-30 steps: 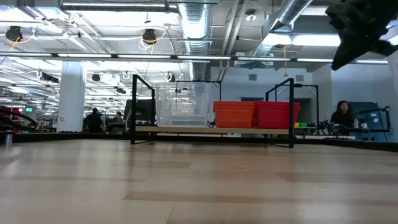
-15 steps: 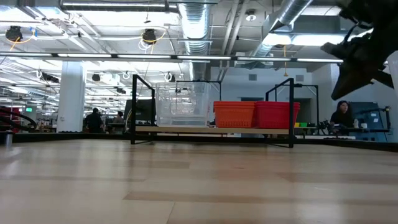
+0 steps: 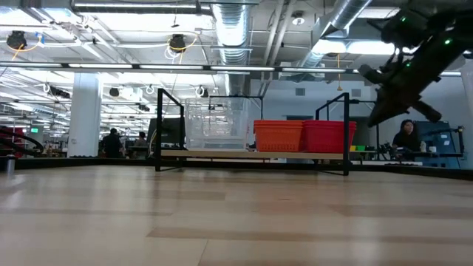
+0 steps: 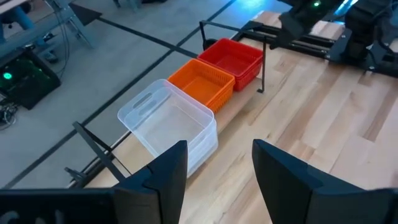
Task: Stack baskets on shelf by color
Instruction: Adjust the stacked red bins on the shelf
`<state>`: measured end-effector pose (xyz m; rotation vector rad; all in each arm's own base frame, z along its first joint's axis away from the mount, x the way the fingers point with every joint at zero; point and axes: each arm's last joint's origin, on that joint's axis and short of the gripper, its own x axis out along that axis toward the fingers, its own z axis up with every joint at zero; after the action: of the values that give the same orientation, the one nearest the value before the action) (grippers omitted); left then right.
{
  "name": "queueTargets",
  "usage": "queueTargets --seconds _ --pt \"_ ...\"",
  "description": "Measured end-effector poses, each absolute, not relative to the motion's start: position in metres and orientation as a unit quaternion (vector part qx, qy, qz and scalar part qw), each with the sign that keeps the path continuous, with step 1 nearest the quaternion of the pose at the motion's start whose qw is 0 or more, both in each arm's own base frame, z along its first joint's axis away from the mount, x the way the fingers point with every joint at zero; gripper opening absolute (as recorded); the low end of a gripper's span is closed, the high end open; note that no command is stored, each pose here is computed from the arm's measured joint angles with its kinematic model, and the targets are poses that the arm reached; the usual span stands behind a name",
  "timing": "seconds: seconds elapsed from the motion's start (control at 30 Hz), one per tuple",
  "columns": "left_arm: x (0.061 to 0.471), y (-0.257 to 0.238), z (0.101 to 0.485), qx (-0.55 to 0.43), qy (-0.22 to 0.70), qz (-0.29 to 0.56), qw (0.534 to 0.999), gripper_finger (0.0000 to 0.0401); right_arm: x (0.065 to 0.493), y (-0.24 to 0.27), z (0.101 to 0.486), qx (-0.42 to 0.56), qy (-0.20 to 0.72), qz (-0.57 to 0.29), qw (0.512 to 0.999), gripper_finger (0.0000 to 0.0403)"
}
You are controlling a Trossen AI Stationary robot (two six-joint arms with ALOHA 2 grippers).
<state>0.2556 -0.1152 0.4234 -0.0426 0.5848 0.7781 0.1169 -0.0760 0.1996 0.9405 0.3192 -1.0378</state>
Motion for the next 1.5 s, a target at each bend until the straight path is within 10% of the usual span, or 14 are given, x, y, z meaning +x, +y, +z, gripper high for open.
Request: queueTargets --seconds 1.5 --pt "0.256 -0.115 0.423 -0.033 0.275 0.378 0.883 0.0169 0.144 -0.147 0.177 0.440 0.126 -0.403 0.793 0.0000"
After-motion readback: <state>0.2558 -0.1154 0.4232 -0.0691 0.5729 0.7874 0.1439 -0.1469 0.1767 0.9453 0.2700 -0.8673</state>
